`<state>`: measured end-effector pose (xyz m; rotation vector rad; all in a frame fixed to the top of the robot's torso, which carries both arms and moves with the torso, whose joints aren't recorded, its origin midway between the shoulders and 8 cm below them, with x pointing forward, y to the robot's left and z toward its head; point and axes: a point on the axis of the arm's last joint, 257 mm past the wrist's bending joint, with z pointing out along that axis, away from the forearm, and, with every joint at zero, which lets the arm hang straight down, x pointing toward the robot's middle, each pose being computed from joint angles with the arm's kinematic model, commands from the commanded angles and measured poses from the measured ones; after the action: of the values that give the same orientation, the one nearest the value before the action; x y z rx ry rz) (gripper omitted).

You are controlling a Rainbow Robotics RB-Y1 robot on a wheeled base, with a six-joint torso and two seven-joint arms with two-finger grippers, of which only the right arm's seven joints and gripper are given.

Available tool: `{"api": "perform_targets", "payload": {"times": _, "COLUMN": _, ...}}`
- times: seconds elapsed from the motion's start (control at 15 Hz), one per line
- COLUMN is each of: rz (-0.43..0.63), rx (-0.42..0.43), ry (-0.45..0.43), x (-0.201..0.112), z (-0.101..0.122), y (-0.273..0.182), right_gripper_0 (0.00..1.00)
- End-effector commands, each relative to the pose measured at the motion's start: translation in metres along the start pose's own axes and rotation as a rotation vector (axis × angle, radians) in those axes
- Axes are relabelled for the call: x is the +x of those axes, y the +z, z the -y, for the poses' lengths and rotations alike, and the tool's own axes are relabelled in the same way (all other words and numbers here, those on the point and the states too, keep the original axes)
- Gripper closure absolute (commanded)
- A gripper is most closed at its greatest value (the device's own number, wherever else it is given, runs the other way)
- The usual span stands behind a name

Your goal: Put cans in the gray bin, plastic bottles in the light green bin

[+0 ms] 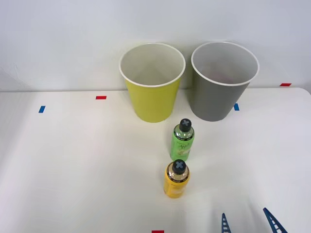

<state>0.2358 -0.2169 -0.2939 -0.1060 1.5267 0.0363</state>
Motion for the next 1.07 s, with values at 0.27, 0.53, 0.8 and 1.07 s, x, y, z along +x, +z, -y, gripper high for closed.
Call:
{"api": "perform_targets", "payload": {"times": 0.27, "rz": 0.000, "rx": 0.000, "ry": 0.000, "x": 0.0000, "z": 0.0000, "y": 0.0000, "right_gripper_0": 0.00}}
{"api": "perform_targets", "payload": {"times": 0.53, "rz": 0.000, "rx": 0.000, "ry": 0.000, "x": 0.0000, "z": 0.0000, "y": 0.0000, "right_gripper_0": 0.00}}
{"api": "perform_targets", "payload": {"times": 0.8, "rz": 0.000, "rx": 0.000, "ry": 0.000, "x": 0.0000, "z": 0.0000, "y": 0.0000, "right_gripper_0": 0.00}}
{"api": "perform_targets", "payload": {"times": 1.07, "rz": 0.000, "rx": 0.000, "ry": 0.000, "x": 0.0000, "z": 0.0000, "y": 0.0000, "right_gripper_0": 0.00}}
